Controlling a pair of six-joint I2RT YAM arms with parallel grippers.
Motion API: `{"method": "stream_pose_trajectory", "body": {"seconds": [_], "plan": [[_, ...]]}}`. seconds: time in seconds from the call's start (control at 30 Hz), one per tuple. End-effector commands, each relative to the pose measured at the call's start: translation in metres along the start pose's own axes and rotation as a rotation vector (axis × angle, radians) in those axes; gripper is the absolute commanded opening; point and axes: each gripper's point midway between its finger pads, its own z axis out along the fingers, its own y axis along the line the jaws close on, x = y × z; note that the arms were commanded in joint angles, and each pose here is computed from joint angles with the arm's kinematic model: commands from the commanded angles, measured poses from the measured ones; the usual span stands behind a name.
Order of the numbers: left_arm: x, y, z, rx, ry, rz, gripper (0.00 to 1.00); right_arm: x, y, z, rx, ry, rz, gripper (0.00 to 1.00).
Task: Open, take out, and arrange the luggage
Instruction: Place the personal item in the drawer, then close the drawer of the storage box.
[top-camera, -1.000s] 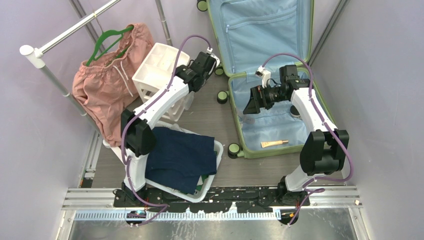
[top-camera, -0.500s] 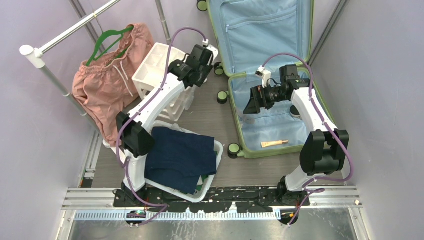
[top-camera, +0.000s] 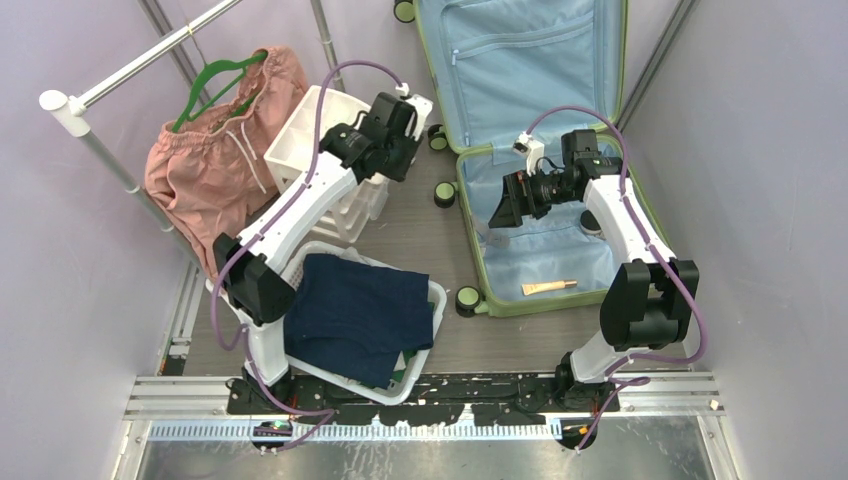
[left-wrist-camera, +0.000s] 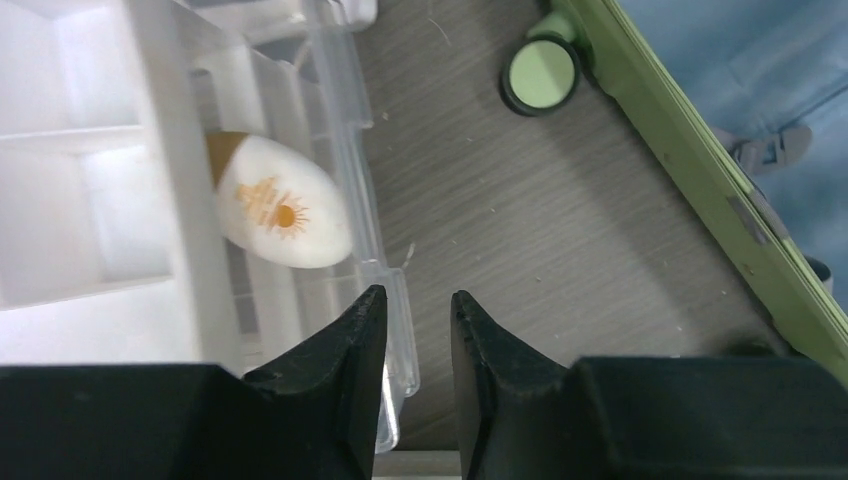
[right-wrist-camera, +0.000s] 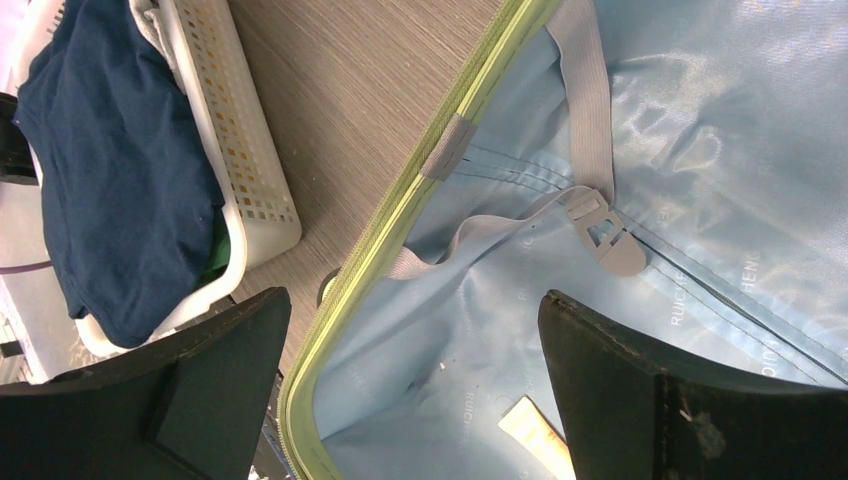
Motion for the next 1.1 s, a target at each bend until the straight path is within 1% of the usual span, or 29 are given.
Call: {"method": "stream_pose_trajectory", "body": {"seconds": [0.0,0.17,0.37,0.57,0.7,0.77,0.87,0.97,1.07], "plan": [[-0.006,-0.016,-0.006,0.093,-0.037,-0.068,0.30,-0.015,0.001,-0.009,0.017,-0.037,-0.049,1.00],[0.002,-0.020,0.005,0.099,-0.013,-0.071,0.27,-0.013,-0.002,-0.010,0.027,-0.036,-0.048,1.00],[0.015,-0.020,0.026,0.061,0.030,-0.059,0.26,-0.013,-0.003,-0.010,0.031,-0.037,-0.048,1.00],[0.032,-0.009,0.042,-0.010,0.088,-0.014,0.25,-0.014,-0.004,-0.011,0.034,-0.041,-0.047,1.00],[0.047,0.009,0.054,-0.113,0.135,0.052,0.26,-0.014,-0.004,-0.011,0.034,-0.039,-0.046,1.00],[0.050,0.022,0.057,-0.167,0.155,0.087,0.27,-0.014,-0.004,-0.011,0.034,-0.038,-0.046,1.00],[0.050,0.044,0.059,-0.234,0.168,0.104,0.33,-0.014,-0.004,-0.011,0.033,-0.037,-0.045,1.00],[0.048,0.061,0.061,-0.278,0.173,0.112,0.46,-0.014,-0.004,-0.011,0.033,-0.037,-0.044,1.00],[0.049,0.074,0.064,-0.298,0.184,0.109,0.54,-0.014,-0.004,-0.011,0.033,-0.037,-0.046,1.00]]}}
